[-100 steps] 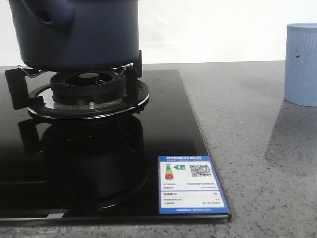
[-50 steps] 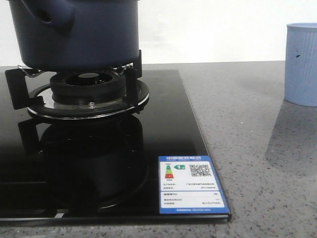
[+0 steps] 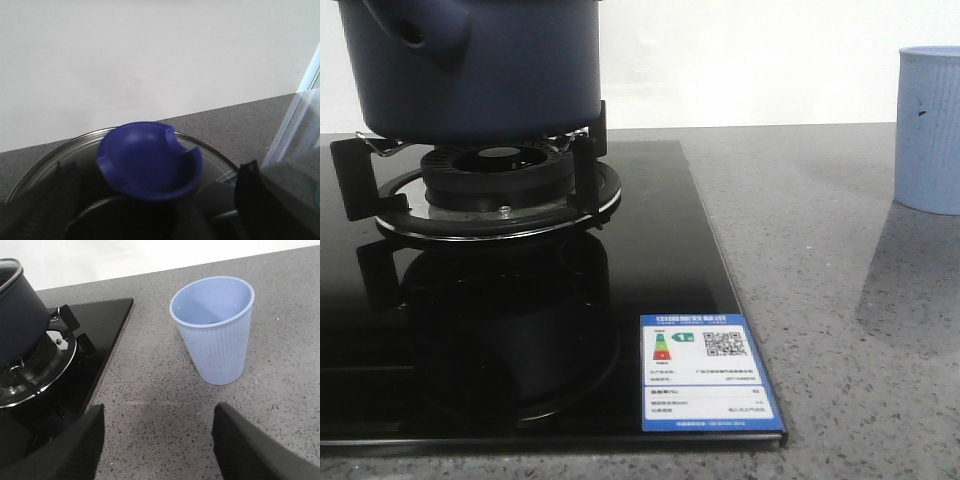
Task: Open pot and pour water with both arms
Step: 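Move left gripper to the blue lid knob, right gripper toward the blue cup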
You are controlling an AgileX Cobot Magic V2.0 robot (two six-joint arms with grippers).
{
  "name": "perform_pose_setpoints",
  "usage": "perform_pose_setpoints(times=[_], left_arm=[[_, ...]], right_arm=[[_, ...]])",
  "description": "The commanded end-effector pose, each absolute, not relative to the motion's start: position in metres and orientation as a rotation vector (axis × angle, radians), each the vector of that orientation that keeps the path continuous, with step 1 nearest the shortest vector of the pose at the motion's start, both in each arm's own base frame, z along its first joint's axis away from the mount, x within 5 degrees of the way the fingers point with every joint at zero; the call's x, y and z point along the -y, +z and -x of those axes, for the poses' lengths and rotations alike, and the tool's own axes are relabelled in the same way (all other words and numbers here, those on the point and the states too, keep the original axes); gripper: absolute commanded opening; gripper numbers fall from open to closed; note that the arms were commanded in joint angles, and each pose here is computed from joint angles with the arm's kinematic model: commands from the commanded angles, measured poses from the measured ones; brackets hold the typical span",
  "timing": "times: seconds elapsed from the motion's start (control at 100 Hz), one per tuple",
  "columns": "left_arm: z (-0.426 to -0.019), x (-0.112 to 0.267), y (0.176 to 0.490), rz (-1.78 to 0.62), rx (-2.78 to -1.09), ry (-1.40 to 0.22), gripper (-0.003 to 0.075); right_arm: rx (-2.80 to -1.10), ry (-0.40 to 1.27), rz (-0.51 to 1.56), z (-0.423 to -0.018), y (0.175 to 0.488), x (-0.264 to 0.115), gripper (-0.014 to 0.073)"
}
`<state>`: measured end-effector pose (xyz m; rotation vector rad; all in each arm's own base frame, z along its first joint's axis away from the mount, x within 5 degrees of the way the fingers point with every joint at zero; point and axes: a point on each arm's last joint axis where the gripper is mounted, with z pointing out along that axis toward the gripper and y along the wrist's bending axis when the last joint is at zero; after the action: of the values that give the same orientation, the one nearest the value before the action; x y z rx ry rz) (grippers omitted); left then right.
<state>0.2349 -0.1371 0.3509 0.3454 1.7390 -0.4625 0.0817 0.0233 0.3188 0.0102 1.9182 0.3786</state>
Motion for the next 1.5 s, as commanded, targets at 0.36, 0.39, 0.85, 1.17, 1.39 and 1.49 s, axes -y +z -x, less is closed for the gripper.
perform_pose_setpoints(times=[0.36, 0.39, 0.85, 1.17, 1.39, 1.49], left_arm=[[-0.259, 0.146, 0.359, -0.282, -1.608, -0.409, 0.0568], [-0.26, 0.146, 0.357, -0.283, -1.615, -0.405, 0.0568], [-0.262, 0.146, 0.358, -0.27, -1.598, -0.398, 0.0566], [-0.262, 0.146, 0.358, -0.277, -1.596, -0.394, 0.0403], [-0.256, 0.142, 0.367, -0.268, -1.566, -0.4, 0.0403], [-0.247, 0.137, 0.379, -0.254, -1.52, -0.409, 0.0403]], right_arm=[[-1.824, 0.379, -0.026, -0.085, 0.336, -0.022, 0.0421], [-1.824, 0.379, -0.026, -0.085, 0.336, -0.022, 0.0421], [-1.824, 0.379, -0.026, -0.085, 0.336, -0.022, 0.0421], [-1.824, 0.379, -0.026, -0.085, 0.336, -0.022, 0.0421], [-1.828, 0.38, -0.025, -0.085, 0.336, -0.022, 0.0421], [-1.832, 0.377, -0.024, -0.085, 0.334, -0.022, 0.0421]])
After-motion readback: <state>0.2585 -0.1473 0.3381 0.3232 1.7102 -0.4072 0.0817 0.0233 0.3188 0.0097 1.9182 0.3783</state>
